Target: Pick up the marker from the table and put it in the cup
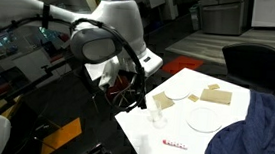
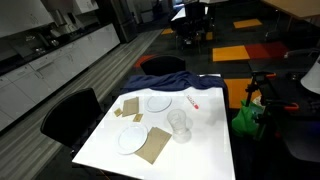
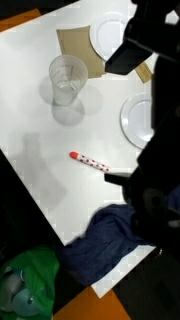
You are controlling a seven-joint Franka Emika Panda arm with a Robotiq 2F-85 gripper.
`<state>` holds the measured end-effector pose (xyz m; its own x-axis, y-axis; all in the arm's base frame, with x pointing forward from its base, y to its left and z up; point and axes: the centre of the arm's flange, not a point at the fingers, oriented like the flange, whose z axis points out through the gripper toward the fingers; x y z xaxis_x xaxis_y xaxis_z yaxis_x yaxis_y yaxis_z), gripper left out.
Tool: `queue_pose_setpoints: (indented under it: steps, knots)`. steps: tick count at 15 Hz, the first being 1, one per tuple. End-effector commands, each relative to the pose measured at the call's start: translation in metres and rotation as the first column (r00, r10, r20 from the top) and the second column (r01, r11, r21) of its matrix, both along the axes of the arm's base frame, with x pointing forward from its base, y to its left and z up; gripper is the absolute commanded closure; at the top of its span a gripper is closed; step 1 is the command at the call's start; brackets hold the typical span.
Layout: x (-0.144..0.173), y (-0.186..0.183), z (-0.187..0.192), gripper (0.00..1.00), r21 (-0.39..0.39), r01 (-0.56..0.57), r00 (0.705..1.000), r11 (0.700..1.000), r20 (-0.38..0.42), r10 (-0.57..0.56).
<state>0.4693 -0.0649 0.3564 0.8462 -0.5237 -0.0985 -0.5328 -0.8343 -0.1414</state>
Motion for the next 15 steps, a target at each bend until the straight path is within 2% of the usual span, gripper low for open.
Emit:
queue_pose_setpoints:
  steps: [1, 10, 15]
  knots:
    - [0.012, 0.010, -0.036, 0.00, -0.060, 0.119, 0.993, 0.991, -0.011, -0.120]
    - [0.028, 0.005, -0.135, 0.00, -0.163, 0.264, 0.962, 0.950, -0.024, -0.272]
    - [0.027, 0.002, -0.188, 0.00, -0.248, 0.254, 0.966, 0.935, 0.015, -0.258]
